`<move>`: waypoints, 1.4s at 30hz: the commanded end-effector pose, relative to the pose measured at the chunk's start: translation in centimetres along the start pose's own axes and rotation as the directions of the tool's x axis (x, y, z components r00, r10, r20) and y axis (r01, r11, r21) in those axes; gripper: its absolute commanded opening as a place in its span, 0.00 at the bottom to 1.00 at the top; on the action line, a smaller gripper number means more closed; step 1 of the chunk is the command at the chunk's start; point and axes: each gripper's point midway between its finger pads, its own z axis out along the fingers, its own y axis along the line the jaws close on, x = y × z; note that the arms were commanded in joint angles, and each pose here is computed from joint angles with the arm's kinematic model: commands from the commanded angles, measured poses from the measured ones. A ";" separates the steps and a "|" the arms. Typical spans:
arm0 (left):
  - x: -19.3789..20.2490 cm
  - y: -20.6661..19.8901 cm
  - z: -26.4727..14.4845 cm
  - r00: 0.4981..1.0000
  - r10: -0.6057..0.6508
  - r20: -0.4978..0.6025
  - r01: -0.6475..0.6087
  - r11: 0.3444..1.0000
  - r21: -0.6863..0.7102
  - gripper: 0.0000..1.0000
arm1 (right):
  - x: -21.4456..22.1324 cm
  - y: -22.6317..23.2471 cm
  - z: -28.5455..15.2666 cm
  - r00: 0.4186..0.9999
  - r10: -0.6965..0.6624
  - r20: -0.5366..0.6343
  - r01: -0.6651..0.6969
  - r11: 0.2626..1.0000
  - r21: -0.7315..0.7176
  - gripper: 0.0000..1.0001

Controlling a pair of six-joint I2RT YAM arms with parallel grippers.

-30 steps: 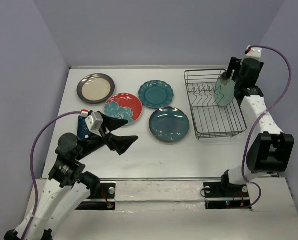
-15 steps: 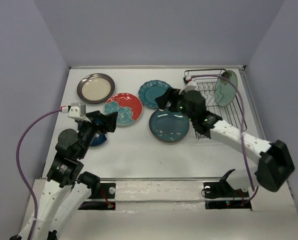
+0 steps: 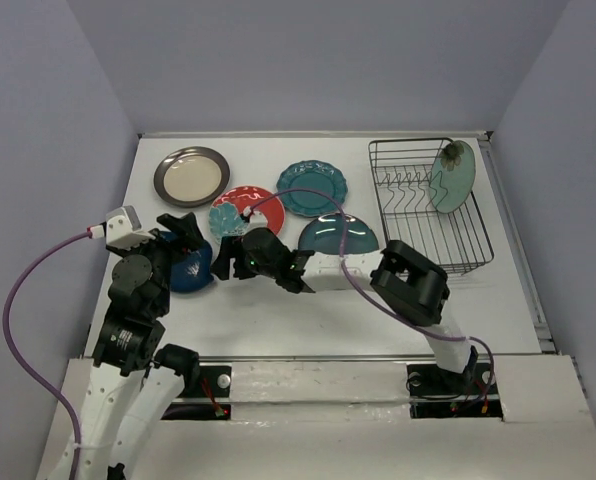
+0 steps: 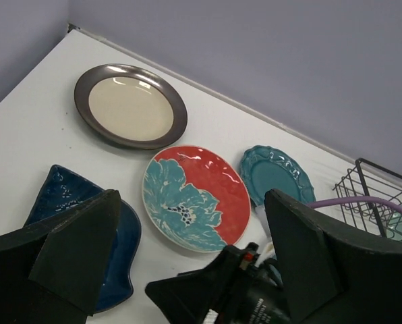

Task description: Load the plates into the dish rack

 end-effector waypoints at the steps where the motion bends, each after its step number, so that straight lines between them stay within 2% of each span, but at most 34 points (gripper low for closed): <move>1: -2.8 -0.8 -0.2 0.996 -0.057 0.070 0.057 0.998 0.009 0.99 | -1.6 3.3 3.0 0.996 0.059 0.065 -0.054 0.995 -0.078 0.75; 4: -2.6 -1.3 -0.3 0.996 -0.057 0.062 0.055 0.998 0.036 0.99 | -0.3 2.3 4.8 0.996 0.072 0.045 -0.070 0.996 -0.055 0.74; 7: -2.8 -1.7 -0.5 0.996 -0.057 0.065 0.053 0.997 0.058 0.99 | 1.6 1.3 7.1 0.996 0.086 0.002 -0.086 0.996 -0.036 0.67; 13: -2.6 -2.8 -0.9 0.998 -0.048 0.051 0.041 0.991 0.124 0.99 | 2.6 1.6 9.2 0.991 0.128 -0.028 -0.129 0.990 -0.049 0.60; 18: -2.6 -3.1 -1.3 0.997 -0.053 0.051 0.045 0.988 0.145 0.99 | 4.0 0.3 10.1 0.990 0.142 -0.017 -0.143 0.990 -0.013 0.42; 19: -2.5 -3.3 -1.3 0.998 -0.053 0.045 0.046 0.987 0.155 0.99 | 4.4 -0.1 10.3 0.989 0.146 -0.021 -0.146 0.989 -0.005 0.31; 21: -2.5 -3.4 -1.4 0.998 -0.055 0.044 0.047 0.985 0.164 0.98 | 4.7 -0.3 10.5 0.986 0.162 -0.023 -0.162 0.987 0.000 0.21; 23: -2.7 -3.4 -1.6 0.997 -0.054 0.052 0.045 0.986 0.162 0.98 | 5.0 -1.1 10.0 0.985 0.172 -0.012 -0.172 0.985 0.015 0.07; 25: -2.9 -3.4 -1.8 0.997 -0.057 0.058 0.047 0.985 0.164 0.98 | 4.5 0.0 9.3 0.986 0.168 0.020 -0.167 0.986 -0.023 0.07; 28: -2.9 -3.5 -1.9 0.997 -0.056 0.057 0.045 0.984 0.173 0.98 | 3.2 2.4 7.5 0.992 0.111 0.059 -0.107 0.992 -0.065 0.07; 29: -3.0 -3.5 -1.9 0.997 -0.057 0.059 0.046 0.984 0.174 0.98 | 1.5 4.5 6.0 0.993 0.075 0.092 -0.066 0.993 -0.098 0.07; 31: -3.0 -3.5 -2.0 0.997 -0.054 0.063 0.043 0.984 0.174 0.98 | 0.0 4.7 4.2 0.988 0.026 0.149 -0.015 0.997 -0.075 0.07; 33: -3.3 -3.5 -2.1 0.996 -0.054 0.069 0.042 0.984 0.175 0.98 | -3.9 6.1 1.2 0.970 0.014 0.243 0.002 0.998 -0.068 0.07; 35: -3.5 -3.7 -2.4 0.996 -0.057 0.071 0.042 0.981 0.190 0.98 | -4.8 4.5 -1.0 0.959 -0.064 0.275 0.063 0.998 0.016 0.07; 37: -3.6 -4.1 -2.6 0.996 -0.057 0.071 0.041 0.976 0.213 0.98 | -9.8 3.8 -5.0 0.920 -0.100 0.380 0.070 0.993 0.092 0.07; 39: -3.6 -4.8 -2.9 0.996 -0.055 0.067 0.036 0.967 0.254 0.98 | -11.6 0.6 -8.0 0.894 -0.193 0.405 0.110 0.969 0.220 0.07; 40: -3.5 -5.2 -3.1 0.997 -0.047 0.064 0.027 0.960 0.280 0.98 | -15.3 -1.0 -11.5 0.862 -0.201 0.465 0.069 0.956 0.286 0.07; 42: -3.7 -5.7 -3.6 0.997 -0.048 0.067 0.024 0.949 0.314 0.98 | -16.6 -5.6 -15.0 0.848 -0.279 0.450 0.076 0.905 0.418 0.07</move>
